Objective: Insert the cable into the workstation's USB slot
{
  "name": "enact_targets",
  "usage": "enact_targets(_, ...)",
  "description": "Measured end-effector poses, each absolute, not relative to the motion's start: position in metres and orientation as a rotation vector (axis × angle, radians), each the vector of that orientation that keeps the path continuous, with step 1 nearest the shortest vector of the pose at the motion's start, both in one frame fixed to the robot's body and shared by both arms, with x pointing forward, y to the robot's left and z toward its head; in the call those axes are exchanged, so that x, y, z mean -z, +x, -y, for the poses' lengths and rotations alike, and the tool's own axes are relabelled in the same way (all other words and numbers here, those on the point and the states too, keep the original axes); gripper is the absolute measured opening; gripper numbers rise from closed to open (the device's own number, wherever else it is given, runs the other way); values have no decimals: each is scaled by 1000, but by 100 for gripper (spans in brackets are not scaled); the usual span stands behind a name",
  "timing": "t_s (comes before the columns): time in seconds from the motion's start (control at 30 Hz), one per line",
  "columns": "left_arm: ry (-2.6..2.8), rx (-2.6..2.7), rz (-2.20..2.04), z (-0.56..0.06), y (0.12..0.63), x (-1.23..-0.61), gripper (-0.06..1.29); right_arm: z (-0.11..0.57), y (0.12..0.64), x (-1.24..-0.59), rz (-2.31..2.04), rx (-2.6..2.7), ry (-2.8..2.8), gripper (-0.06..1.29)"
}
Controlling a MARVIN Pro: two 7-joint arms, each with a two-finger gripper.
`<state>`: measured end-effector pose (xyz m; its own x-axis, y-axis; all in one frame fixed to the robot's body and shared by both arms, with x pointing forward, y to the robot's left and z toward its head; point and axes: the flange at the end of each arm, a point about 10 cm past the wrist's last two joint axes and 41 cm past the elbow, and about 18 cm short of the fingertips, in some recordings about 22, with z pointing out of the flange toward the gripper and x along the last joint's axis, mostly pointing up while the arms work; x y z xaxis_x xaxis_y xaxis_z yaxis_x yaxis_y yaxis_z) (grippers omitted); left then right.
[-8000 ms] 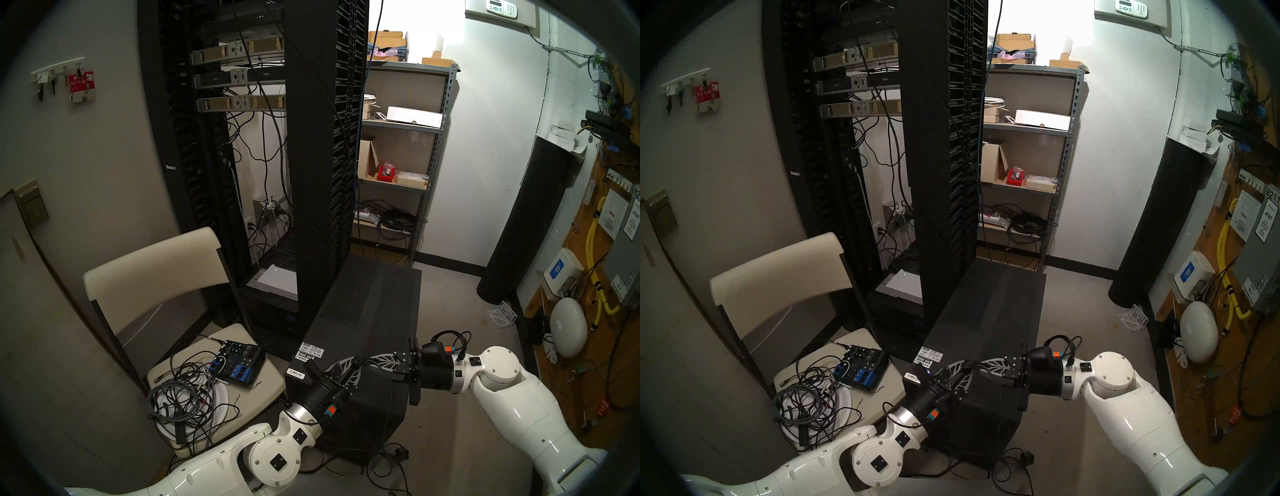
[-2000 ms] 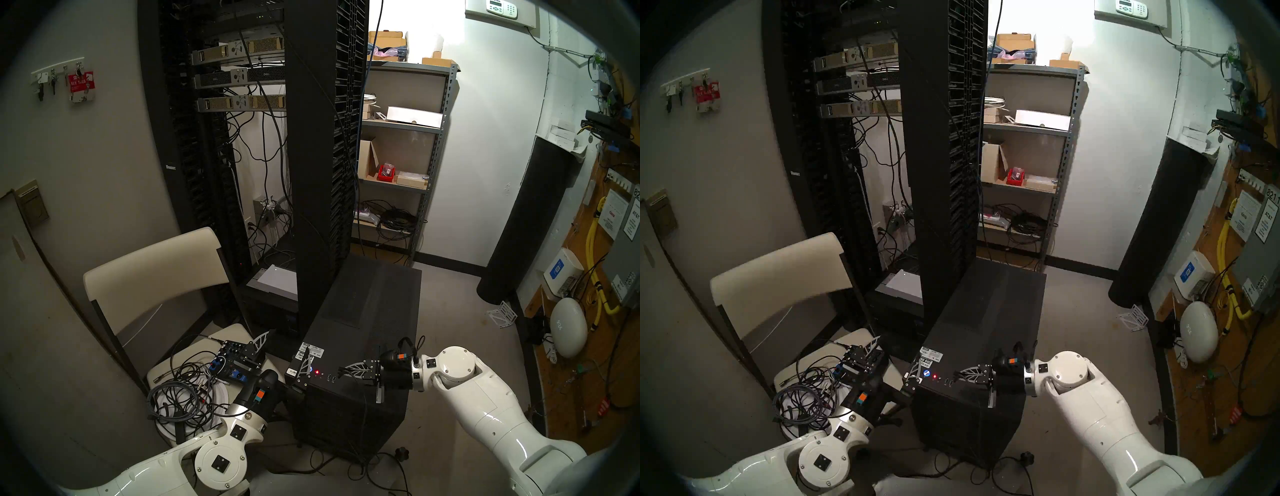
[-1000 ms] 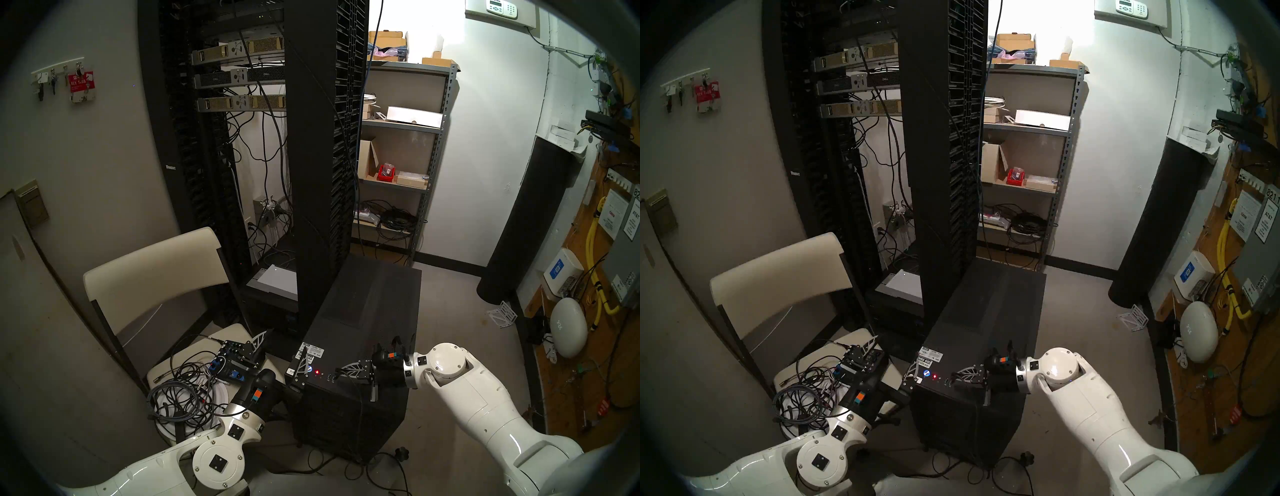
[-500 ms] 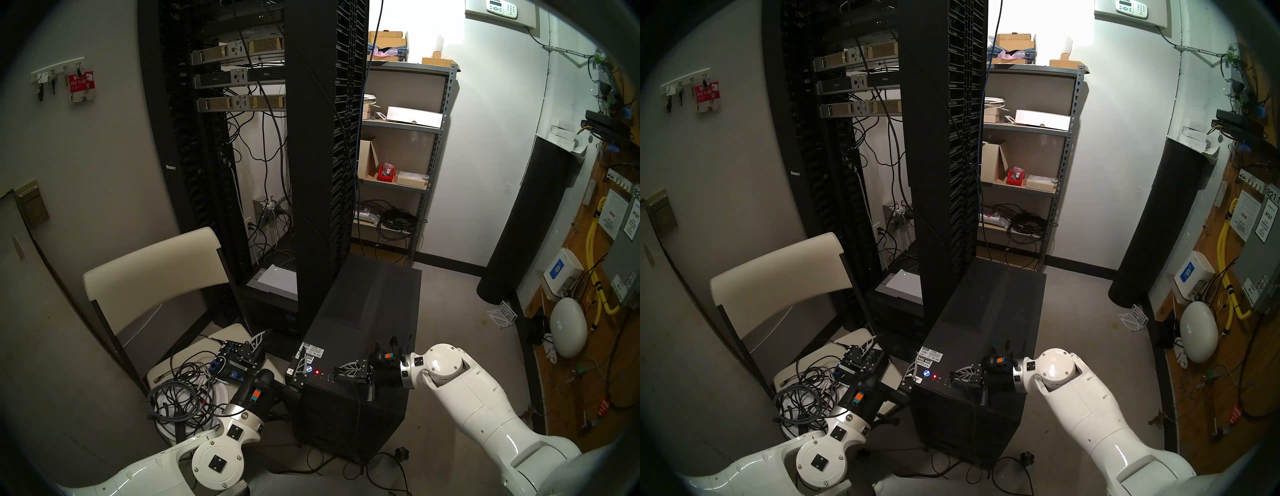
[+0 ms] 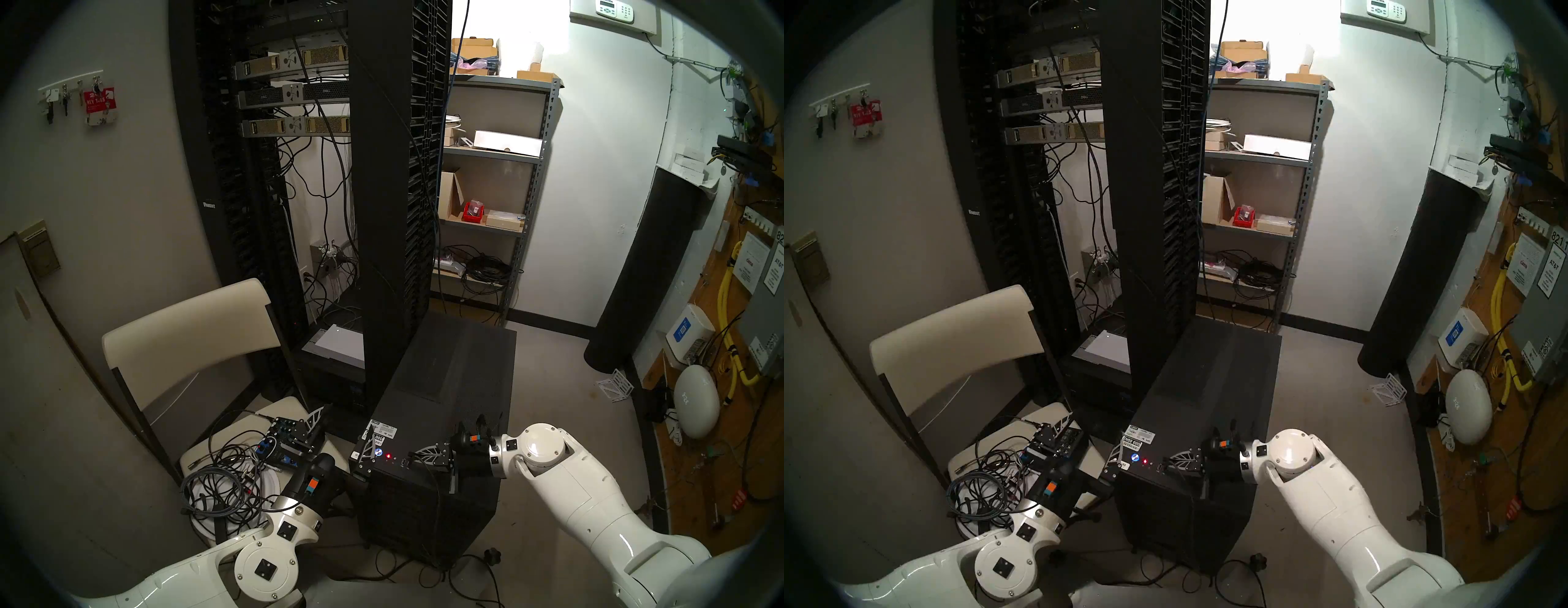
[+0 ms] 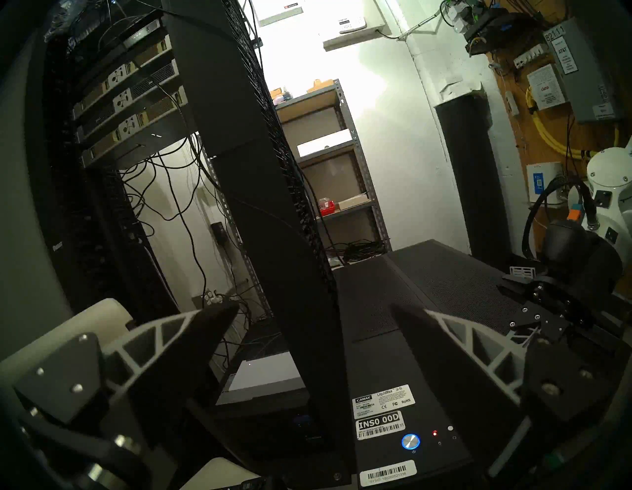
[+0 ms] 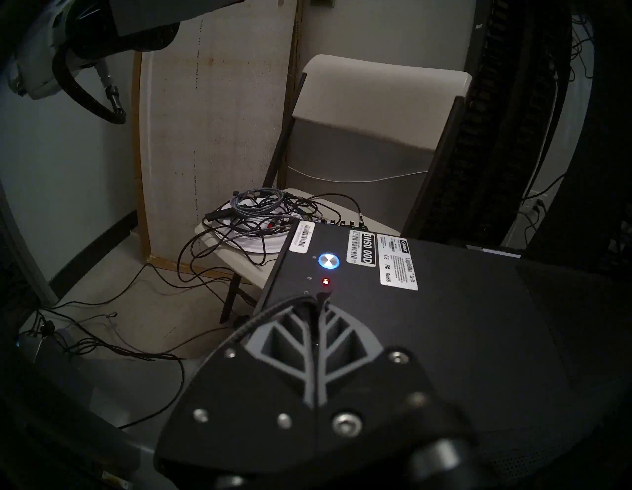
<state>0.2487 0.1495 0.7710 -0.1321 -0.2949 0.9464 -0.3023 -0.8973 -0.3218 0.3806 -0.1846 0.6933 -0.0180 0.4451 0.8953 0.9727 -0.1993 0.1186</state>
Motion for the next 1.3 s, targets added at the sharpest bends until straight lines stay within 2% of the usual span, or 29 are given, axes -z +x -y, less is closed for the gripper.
enact_targets(1.3,2055,-2238,718,-147,249,-771,124,194,386,-698,1513,1146,-1686,-3)
